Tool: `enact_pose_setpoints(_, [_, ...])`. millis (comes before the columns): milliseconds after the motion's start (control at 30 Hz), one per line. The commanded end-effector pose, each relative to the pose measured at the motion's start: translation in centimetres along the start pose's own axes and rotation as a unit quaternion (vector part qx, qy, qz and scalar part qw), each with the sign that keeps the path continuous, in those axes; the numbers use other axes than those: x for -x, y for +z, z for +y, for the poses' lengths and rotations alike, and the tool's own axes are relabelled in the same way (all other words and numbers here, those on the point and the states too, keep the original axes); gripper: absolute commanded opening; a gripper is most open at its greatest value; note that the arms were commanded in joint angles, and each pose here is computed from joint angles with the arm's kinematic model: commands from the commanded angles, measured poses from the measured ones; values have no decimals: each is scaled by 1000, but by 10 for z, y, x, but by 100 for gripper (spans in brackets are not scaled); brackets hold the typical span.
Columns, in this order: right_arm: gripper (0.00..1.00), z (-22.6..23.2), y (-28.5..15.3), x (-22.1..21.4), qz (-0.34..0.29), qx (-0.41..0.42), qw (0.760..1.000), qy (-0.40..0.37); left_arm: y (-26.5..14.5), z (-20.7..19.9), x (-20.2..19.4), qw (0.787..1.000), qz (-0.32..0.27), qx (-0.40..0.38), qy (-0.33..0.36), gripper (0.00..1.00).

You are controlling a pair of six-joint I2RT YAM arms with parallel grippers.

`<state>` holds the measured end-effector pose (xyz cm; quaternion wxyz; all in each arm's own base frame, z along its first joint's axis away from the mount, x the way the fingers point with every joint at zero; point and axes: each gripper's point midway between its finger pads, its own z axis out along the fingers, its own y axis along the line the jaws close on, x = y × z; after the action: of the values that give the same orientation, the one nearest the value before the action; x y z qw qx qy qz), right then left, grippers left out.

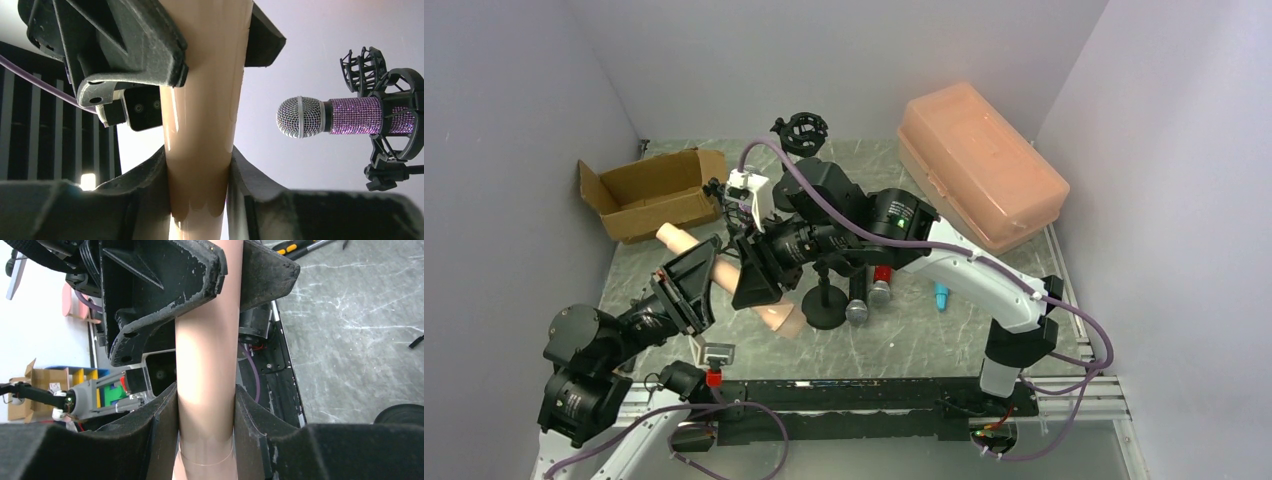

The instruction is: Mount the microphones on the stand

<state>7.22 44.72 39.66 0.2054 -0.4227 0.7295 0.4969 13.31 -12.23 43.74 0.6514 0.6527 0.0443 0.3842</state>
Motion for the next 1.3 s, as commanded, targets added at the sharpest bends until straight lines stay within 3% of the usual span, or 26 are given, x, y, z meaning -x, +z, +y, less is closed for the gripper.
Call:
enact_pose_setpoints(0, [16,9,-13,32,-57,-1,997,-43,-8,10,3,1000,-4,6,-23,5])
enact_pose_setpoints(100, [48,11,-27,48,-90,-16,994,-60,-10,7,0,998,7,2,-57,0])
enact_pose_setpoints(200, [79,14,-60,72,-150,-53,983,-93,-13,4,-3,987,18,1,-157,0])
enact_pose_setpoints(300, [99,20,-106,94,-224,-91,961,-135,-15,7,-7,941,34,12,-337,0])
enact_pose_setpoints(400, [100,17,-144,105,-277,-134,937,-165,-11,1,-2,866,39,-14,-499,0])
enact_pose_setpoints(567, [100,10,-175,104,-308,-175,916,-190,2,20,21,748,-24,0,-663,0])
enact_pose_setpoints(667, [100,7,-182,95,-314,-180,909,-206,9,31,24,692,-46,17,-721,0])
enact_pose_setpoints(767, [100,14,-174,82,-312,-141,911,-231,18,37,23,651,-58,18,-757,0])
enact_pose_setpoints(1033, [100,31,-121,81,-299,-37,916,-265,43,43,38,573,-134,-14,-808,0])
enact_pose_setpoints(1267, [99,42,-118,102,-364,-10,887,-283,52,19,48,565,-138,-49,-812,0])
